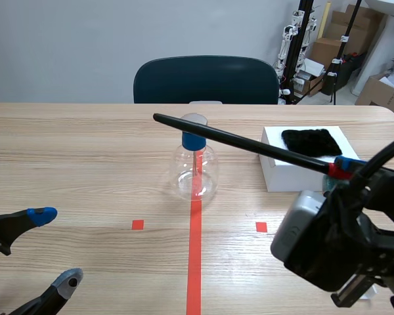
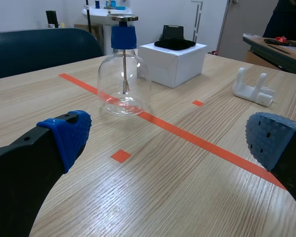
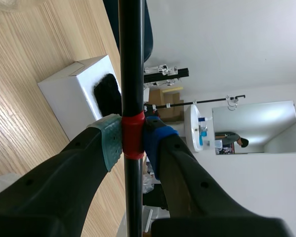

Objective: Do the electroscope experiment. move the rod toward and away from the electroscope

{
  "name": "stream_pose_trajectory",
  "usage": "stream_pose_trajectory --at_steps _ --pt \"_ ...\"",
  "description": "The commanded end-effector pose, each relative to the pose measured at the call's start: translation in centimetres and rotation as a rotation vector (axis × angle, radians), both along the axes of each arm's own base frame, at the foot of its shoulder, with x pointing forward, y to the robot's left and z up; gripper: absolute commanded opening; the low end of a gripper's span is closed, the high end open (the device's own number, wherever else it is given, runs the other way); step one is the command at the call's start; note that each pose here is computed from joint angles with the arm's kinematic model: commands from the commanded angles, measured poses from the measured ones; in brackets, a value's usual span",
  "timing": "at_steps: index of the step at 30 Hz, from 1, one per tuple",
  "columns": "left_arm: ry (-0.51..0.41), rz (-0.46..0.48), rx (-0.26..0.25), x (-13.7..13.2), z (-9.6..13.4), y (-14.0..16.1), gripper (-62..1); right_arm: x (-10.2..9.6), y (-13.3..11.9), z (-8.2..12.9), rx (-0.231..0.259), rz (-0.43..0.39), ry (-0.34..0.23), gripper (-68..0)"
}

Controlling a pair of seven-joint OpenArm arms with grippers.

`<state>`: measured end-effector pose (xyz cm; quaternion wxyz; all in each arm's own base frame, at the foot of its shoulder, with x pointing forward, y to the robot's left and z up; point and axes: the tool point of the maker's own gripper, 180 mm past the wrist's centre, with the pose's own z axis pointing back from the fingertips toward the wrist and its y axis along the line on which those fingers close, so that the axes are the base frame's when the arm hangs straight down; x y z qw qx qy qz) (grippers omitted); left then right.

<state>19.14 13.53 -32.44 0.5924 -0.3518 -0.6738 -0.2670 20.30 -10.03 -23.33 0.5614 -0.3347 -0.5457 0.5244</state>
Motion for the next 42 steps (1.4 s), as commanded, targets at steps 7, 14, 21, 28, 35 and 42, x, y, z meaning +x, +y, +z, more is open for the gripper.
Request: stream_pose_trajectory --at_steps 7,14,21,28,35,42 --pt "-0.025 0.005 -0.009 0.4 0.8 0.4 1.4 0.1 0.0 0.4 -0.001 0.006 -0.018 -63.4" --pt "-0.025 0.005 -0.009 0.4 0.8 0.4 1.4 0.1 0.0 0.4 -0.001 0.006 -0.018 -63.4" --pt "-0.025 0.005 -0.009 0.4 0.8 0.4 1.4 0.1 0.0 0.4 -0.001 0.006 -0.018 -63.4" --pt "-0.025 0.005 -0.009 0.4 0.8 0.4 1.4 0.1 0.0 0.4 -0.002 0.007 -0.018 -63.4" --pt "-0.025 0.005 -0.009 0.4 0.8 0.4 1.4 0.6 -0.4 0.9 -0.046 0.009 -0.048 -63.4" --pt "-0.025 0.005 -0.009 0.4 0.8 0.4 1.4 2.9 -2.0 3.3 -0.080 -0.022 -0.155 -63.4"
